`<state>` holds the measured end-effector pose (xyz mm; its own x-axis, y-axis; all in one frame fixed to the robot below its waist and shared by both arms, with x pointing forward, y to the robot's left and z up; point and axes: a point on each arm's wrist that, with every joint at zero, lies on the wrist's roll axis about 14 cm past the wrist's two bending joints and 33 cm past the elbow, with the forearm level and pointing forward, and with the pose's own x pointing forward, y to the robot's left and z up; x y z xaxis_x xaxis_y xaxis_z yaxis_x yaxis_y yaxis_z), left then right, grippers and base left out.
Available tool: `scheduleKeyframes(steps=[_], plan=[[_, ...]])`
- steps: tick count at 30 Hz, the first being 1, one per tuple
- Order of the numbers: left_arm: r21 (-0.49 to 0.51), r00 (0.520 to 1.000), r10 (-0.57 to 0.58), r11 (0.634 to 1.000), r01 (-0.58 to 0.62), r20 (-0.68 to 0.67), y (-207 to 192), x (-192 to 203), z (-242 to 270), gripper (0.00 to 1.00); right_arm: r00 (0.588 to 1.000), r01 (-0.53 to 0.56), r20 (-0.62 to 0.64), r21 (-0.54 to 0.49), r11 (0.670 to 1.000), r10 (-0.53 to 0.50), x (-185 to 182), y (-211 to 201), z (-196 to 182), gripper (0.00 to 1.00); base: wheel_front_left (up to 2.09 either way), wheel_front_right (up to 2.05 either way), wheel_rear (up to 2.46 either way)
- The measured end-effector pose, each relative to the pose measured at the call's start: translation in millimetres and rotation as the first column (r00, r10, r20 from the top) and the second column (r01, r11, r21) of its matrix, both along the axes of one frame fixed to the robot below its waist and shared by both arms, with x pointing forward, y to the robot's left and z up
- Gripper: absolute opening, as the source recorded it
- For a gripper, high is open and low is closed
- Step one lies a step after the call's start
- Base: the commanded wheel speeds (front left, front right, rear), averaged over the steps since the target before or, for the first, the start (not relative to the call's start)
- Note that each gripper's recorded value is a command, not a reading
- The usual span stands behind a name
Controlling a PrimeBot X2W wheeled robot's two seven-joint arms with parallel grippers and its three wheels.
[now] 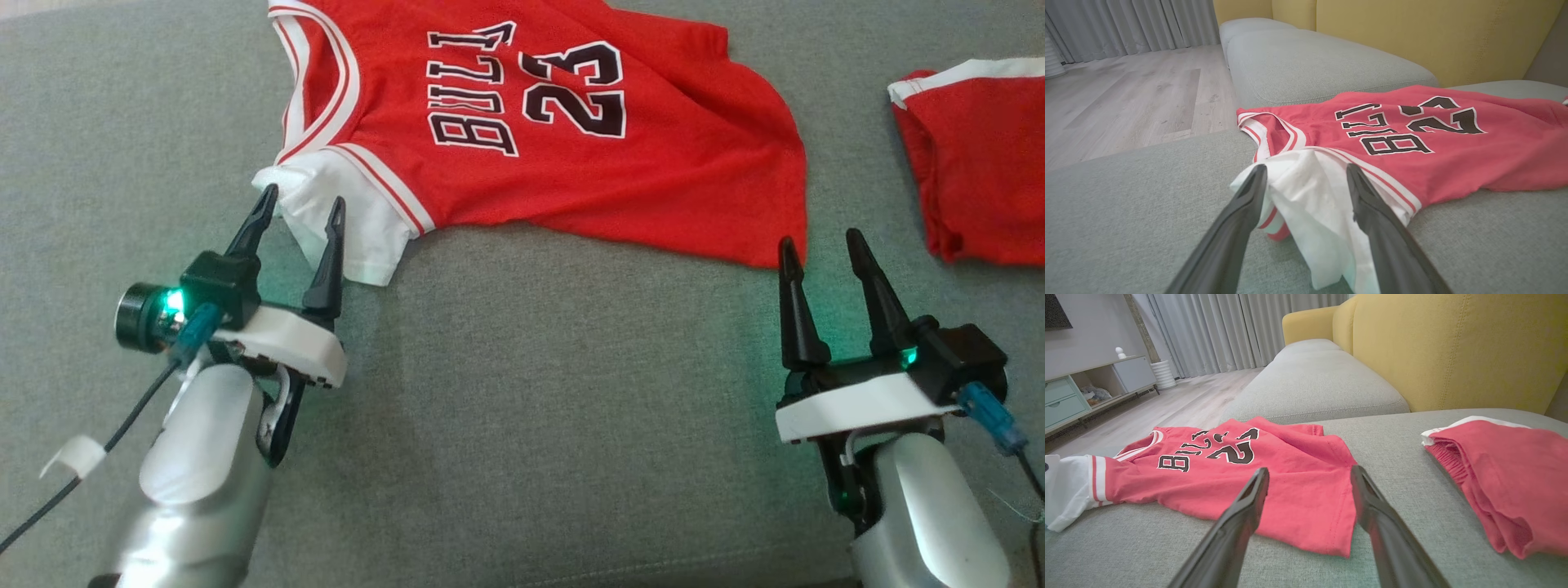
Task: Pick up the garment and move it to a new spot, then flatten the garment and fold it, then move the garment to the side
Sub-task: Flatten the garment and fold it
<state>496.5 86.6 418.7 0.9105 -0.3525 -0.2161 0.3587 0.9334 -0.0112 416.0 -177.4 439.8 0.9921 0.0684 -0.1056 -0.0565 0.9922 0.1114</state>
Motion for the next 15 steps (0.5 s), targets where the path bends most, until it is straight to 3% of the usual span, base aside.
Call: scheduleKeyframes(steps=[7,8,9,15], plan=[[0.008,1.000,-0.011,1.000,0.011,-0.020,-4,4,-5,1.00,1.000,0.003,-0.016,0.004,1.000,-0.003,-2,-1,-5,1.00,0.00,0.00,0.00],[0.009,1.000,-0.011,1.000,0.012,-0.025,-4,4,-7,0.38,1.000,0.003,-0.019,0.003,1.000,-0.003,-2,-1,-6,1.00,0.00,0.00,0.00],[0.012,0.999,-0.012,1.000,0.012,-0.032,-5,4,-8,0.00,1.000,0.004,-0.022,0.003,1.000,-0.004,-3,-1,-7,1.00,0.00,0.00,0.00],[-0.004,1.000,-0.008,1.000,0.008,-0.005,-5,6,3,0.00,0.999,0.013,-0.040,0.003,1.000,-0.013,-6,-4,-12,1.00,0.00,0.00,0.00]])
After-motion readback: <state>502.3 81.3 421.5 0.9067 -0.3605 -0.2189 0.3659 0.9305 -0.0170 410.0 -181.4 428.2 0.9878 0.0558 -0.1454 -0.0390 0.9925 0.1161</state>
